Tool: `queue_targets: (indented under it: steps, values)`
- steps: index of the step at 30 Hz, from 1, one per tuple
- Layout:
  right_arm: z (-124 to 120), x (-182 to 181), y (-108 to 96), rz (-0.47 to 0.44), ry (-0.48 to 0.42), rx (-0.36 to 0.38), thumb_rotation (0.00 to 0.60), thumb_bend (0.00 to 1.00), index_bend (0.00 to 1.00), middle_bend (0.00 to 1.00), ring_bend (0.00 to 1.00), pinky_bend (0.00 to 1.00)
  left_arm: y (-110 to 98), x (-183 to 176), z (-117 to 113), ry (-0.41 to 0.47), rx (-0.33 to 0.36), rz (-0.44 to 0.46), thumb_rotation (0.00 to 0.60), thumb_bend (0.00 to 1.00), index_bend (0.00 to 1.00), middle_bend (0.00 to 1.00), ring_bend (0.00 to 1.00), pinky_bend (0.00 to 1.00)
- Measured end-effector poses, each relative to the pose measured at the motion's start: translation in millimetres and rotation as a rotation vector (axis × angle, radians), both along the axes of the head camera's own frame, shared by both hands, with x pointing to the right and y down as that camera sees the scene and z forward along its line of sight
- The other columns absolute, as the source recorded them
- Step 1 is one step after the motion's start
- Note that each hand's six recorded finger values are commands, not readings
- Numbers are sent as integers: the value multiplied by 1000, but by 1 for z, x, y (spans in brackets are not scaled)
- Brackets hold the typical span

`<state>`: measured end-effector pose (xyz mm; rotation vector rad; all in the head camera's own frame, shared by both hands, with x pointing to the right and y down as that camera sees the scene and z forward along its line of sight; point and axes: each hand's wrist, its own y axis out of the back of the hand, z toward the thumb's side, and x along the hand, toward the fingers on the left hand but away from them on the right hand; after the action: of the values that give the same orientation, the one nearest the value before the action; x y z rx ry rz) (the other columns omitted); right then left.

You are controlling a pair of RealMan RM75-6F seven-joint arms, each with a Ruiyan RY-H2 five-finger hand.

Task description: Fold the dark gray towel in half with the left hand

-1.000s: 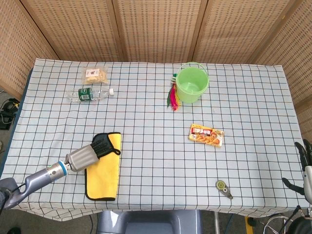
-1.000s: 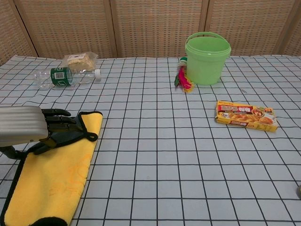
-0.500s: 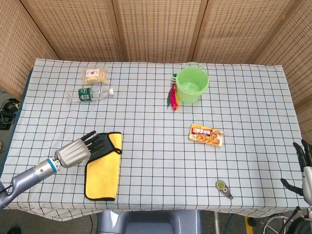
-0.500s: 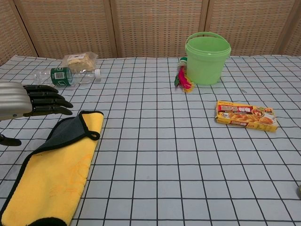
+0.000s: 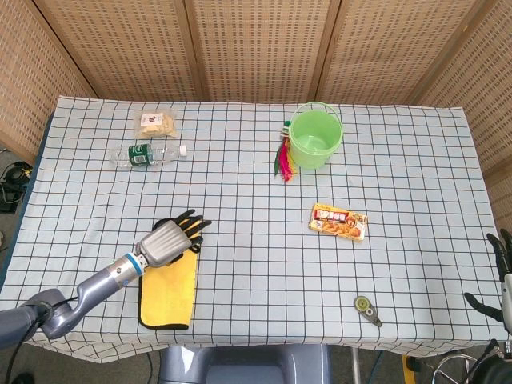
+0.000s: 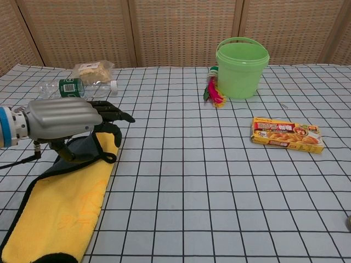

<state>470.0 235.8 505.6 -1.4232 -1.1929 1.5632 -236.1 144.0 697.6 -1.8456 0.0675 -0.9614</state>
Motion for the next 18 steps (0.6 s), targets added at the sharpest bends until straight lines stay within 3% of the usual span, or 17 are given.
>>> queue_targets:
  steps: [6,18]
  values:
    - [1,4,0,10,-1,-4,600,0,0,0,0,0,1,17,13,-24,2,4,600,442,364,0,0,0]
    - [3,5,-1,14,2,-11,600,0,0,0,0,0,-4,17,25,-55,11,-10,600,443,446,0,0,0]
